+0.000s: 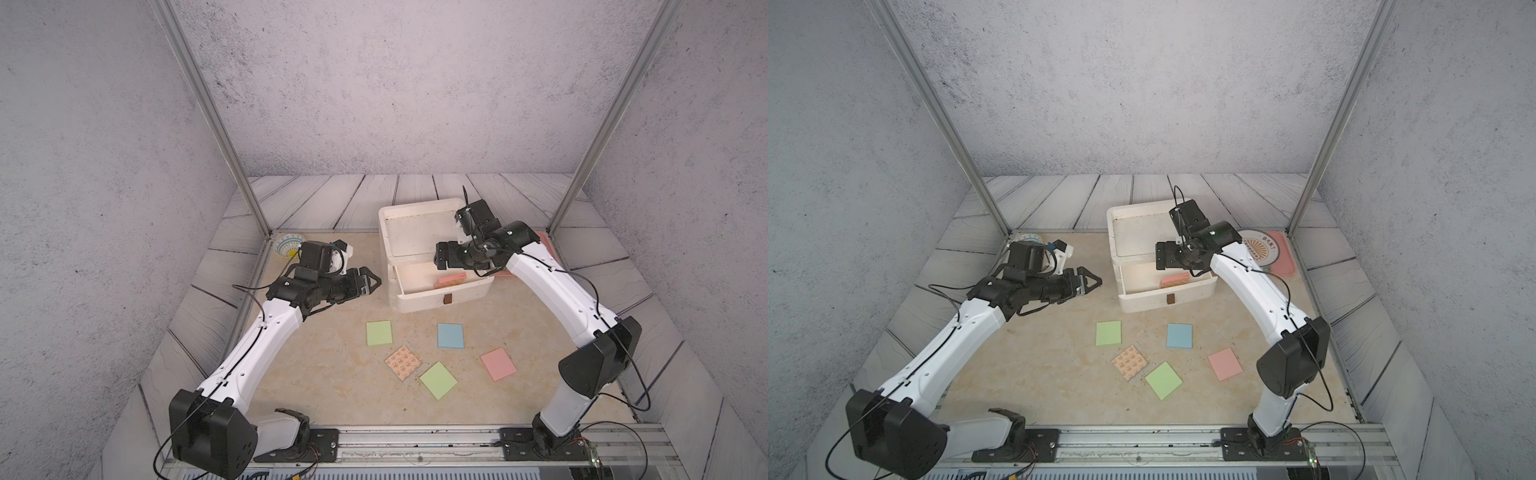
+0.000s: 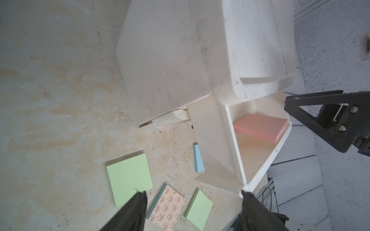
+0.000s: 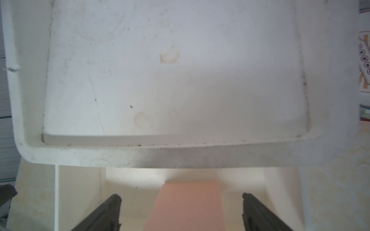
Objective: Please put the sticky notes in the drawer by color
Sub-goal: Place the sticky notes in the drawer.
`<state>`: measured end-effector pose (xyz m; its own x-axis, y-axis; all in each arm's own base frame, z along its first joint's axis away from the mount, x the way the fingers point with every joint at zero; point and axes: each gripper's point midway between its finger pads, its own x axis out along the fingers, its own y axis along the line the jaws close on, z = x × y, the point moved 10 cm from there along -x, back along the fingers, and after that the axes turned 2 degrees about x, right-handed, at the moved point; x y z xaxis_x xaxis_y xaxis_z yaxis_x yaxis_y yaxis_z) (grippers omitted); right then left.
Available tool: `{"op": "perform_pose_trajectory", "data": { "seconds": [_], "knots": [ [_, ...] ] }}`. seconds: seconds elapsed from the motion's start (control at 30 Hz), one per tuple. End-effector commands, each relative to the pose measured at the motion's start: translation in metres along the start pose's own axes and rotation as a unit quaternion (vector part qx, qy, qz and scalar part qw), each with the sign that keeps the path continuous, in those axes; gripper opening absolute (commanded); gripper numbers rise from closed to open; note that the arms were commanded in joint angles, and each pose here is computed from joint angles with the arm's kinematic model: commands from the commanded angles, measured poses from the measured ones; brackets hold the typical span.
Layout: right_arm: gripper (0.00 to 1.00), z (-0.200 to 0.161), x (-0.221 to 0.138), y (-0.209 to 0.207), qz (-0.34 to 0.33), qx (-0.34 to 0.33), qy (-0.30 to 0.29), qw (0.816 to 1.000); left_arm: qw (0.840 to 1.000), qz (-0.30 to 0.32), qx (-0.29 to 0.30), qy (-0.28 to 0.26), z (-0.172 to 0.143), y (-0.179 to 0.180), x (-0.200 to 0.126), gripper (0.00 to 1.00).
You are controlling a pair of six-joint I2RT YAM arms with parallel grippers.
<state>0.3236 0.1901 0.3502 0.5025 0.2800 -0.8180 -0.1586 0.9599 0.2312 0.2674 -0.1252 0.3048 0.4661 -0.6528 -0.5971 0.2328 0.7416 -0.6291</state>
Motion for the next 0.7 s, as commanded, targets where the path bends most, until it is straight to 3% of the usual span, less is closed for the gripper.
{"op": "perform_pose_trajectory", "data": {
  "seconds": [0.0,0.17,0.3,0.47,0.67],
  "knots": [
    [0.96,-0.012,-0.055,-0.009,-0.011,-0.002,-0.035,0.999,1.000,-0.001,0.012,-0.002,-0.001,-0.004,-0.003,0.78],
    [0.96,-0.067,-0.081,-0.039,-0.039,0.026,-0.031,0.998,1.000,-0.006,0.027,-0.009,-0.007,-0.012,-0.011,0.78],
    [0.93,-0.122,-0.082,-0.067,-0.046,0.071,-0.043,0.995,0.999,-0.009,0.041,-0.008,-0.015,-0.020,-0.013,0.78],
    [0.81,-0.151,-0.074,-0.077,-0.050,0.083,0.009,0.995,0.998,-0.018,0.051,0.009,-0.025,-0.028,-0.009,0.77],
    [0.93,-0.197,-0.025,-0.098,-0.116,0.110,0.107,0.981,0.996,-0.032,0.075,0.044,-0.061,-0.041,0.004,0.75]
  ]
}}
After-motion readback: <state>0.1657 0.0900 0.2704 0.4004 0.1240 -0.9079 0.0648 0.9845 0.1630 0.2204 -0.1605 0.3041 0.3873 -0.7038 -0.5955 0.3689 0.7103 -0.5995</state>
